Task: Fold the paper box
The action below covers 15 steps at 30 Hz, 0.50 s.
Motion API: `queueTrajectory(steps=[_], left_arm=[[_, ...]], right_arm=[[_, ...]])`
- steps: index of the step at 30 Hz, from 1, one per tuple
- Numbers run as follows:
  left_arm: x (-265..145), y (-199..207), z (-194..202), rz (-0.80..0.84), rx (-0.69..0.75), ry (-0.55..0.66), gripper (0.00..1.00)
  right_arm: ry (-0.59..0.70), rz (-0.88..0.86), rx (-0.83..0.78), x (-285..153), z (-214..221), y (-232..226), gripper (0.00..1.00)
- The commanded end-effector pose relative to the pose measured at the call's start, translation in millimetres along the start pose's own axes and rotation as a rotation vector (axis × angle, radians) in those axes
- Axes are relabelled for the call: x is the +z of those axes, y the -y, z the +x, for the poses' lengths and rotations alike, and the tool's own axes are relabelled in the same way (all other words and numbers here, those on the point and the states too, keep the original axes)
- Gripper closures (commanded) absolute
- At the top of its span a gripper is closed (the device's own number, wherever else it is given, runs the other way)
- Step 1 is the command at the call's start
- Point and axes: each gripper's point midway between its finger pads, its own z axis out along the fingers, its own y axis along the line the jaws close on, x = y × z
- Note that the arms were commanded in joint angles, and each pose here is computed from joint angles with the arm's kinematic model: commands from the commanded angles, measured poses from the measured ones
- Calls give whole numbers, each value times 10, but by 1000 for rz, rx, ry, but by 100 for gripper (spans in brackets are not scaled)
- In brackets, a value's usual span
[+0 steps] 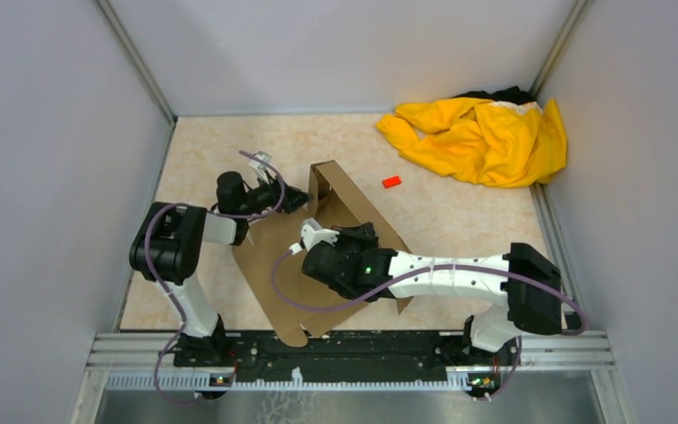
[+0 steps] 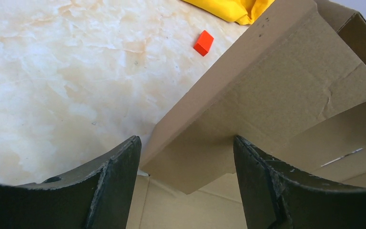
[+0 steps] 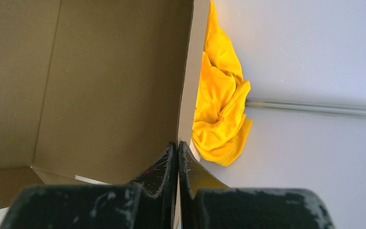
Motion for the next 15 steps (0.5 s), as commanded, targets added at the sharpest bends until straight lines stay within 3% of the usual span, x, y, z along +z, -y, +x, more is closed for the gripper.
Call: queueTrajectory(steps=[1, 15], left_arm=[[-4, -37, -26, -66, 76, 20, 22], [-117, -90, -54, -146, 94, 91, 22]], right_arm=[[65, -86, 48, -59, -210, -120, 100], [61, -81, 16, -32, -272, -173, 100]])
